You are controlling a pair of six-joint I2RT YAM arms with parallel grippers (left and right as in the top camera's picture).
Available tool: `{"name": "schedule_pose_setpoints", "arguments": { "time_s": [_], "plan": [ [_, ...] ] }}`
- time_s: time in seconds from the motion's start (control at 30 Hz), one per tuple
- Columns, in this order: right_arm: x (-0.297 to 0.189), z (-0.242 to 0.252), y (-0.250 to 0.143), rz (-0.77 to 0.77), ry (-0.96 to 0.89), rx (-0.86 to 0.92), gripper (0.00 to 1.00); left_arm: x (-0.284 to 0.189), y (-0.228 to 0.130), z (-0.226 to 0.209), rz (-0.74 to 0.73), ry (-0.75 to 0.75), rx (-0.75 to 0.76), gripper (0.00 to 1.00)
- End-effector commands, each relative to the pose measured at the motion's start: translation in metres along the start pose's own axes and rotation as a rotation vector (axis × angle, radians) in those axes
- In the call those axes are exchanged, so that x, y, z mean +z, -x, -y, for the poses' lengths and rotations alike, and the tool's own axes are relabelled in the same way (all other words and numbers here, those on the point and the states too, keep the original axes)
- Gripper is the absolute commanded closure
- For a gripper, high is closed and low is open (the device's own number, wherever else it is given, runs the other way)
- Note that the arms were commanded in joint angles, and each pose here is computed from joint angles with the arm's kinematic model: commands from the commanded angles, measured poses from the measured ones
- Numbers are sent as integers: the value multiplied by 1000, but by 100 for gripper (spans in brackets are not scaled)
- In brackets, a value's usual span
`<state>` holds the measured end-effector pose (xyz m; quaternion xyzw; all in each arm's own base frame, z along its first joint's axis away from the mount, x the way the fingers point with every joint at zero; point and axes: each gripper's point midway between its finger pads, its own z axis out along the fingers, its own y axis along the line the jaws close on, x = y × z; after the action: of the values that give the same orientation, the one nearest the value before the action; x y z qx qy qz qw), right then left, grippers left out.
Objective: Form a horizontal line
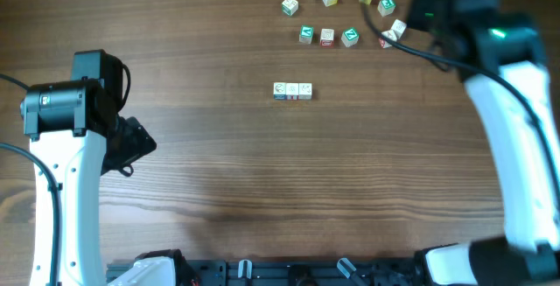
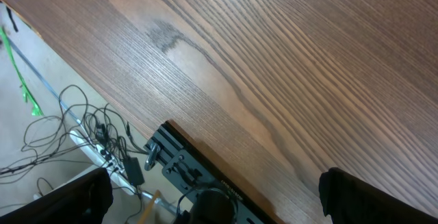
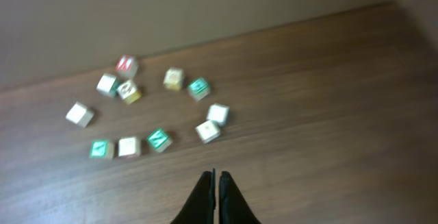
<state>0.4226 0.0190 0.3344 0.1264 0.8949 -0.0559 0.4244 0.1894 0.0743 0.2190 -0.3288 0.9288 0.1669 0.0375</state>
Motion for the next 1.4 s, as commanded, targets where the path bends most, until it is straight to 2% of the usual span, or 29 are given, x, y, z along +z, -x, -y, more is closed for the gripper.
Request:
{"name": "schedule_pose_setpoints", "arguments": {
  "time_s": [0.0, 0.07, 0.1, 0.13, 0.2, 0.5, 0.6, 0.73, 0.93, 1.13, 1.23, 1.37],
  "plan": [
    [-45, 32, 22, 103, -36, 62, 80, -1, 0, -5, 15, 5, -11, 0],
    [-69, 44, 27, 144, -34, 84, 67, -1, 0, -5, 15, 6, -11, 0],
    [-78, 47, 28, 158, -30, 90, 56, -1, 0, -5, 15, 6, -11, 0],
    [-91, 51, 29, 178, -26, 97, 41, -1, 0, -5, 15, 6, -11, 0],
    [-117, 60, 31, 226, -12, 115, 0, -1, 0, -5, 15, 6, -11, 0],
    [-175, 79, 31, 337, 23, 158, 0, -1, 0, -5, 15, 6, -11, 0],
    [-179, 81, 29, 339, 24, 159, 0, -1, 0, -5, 15, 6, -11, 0],
    [-176, 95, 21, 309, -73, 90, 0, -1, 0, -5, 15, 6, -11, 0],
    [-178, 112, 18, 313, -171, 105, 0, -1, 0, -5, 15, 6, -11, 0],
    [-185, 91, 38, 403, -22, 127, 0, -1, 0, -5, 15, 6, -11, 0],
    [-196, 76, 49, 503, 125, 59, 0, -1, 0, -5, 15, 6, -11, 0],
    [-212, 69, 36, 627, 238, 0, 0, -1, 0, -5, 15, 6, -11, 0]
  ]
}}
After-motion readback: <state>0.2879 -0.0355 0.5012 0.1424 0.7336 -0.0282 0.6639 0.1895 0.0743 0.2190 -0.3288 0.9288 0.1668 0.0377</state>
